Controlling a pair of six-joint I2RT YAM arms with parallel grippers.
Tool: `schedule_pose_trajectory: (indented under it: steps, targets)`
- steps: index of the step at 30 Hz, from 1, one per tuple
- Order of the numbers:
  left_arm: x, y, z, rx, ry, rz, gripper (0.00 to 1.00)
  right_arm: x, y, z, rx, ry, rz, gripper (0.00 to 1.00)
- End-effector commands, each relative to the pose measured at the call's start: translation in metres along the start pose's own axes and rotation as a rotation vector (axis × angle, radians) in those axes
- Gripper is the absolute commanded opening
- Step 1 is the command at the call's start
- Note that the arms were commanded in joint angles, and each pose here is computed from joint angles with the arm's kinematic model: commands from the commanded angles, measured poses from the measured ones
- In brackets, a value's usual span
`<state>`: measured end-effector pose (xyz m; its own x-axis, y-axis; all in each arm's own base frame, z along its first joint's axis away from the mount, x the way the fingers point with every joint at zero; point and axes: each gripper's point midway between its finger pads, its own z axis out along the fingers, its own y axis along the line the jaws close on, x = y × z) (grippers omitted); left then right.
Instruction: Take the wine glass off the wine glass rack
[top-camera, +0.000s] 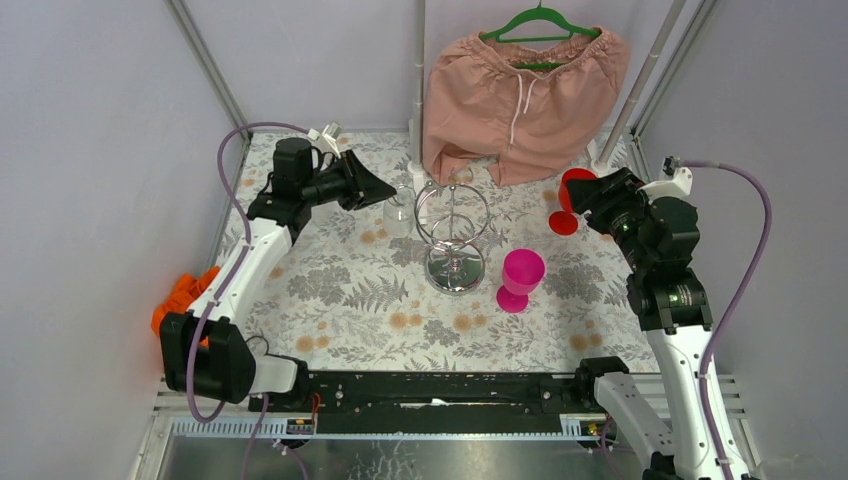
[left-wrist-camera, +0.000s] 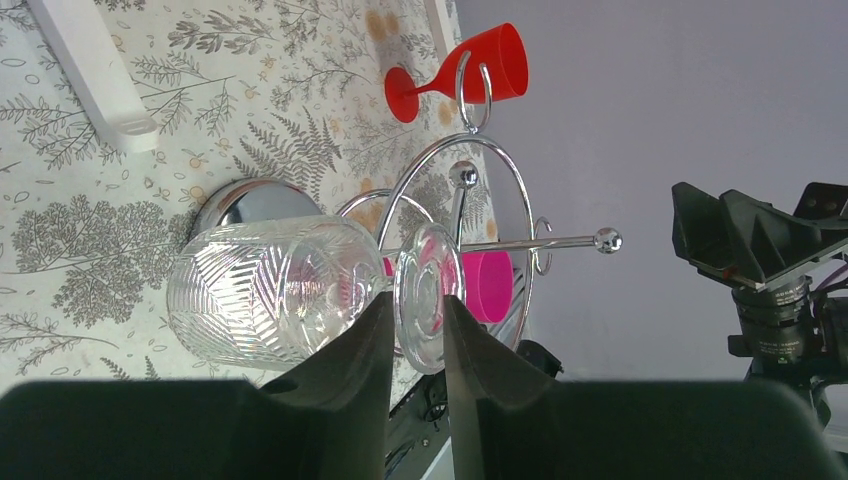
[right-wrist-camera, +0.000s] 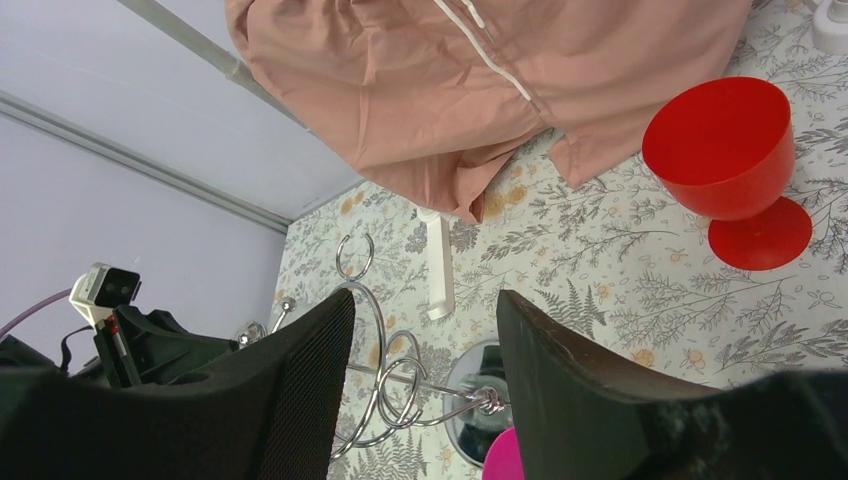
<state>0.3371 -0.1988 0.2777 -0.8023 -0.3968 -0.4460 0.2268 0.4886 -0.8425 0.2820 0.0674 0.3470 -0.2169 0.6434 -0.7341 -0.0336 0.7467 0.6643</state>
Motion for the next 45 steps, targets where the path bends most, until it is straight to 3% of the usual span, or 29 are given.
schedule_pose_trajectory:
  steps: [1, 10, 15, 29, 45]
  targets:
    - [-0.006, -0.003, 0.005, 0.060, -0.007, 0.027, 0.31, -0.007, 0.013, 0.001, -0.056, -0.022, 0.002, 0.62]
    - [-0.008, 0.000, 0.010, 0.067, 0.002, 0.016, 0.29, -0.009, 0.013, 0.002, -0.052, -0.026, 0.002, 0.62]
    - [-0.009, -0.003, 0.009, 0.072, -0.002, 0.017, 0.19, -0.008, 0.012, 0.004, -0.050, -0.023, 0.003, 0.62]
    - [-0.016, -0.013, 0.013, 0.117, 0.001, -0.023, 0.02, -0.003, 0.007, 0.004, -0.045, -0.018, 0.005, 0.62]
    - [-0.009, -0.008, 0.014, 0.226, 0.037, -0.163, 0.00, 0.001, 0.003, 0.006, -0.035, -0.013, 0.010, 0.62]
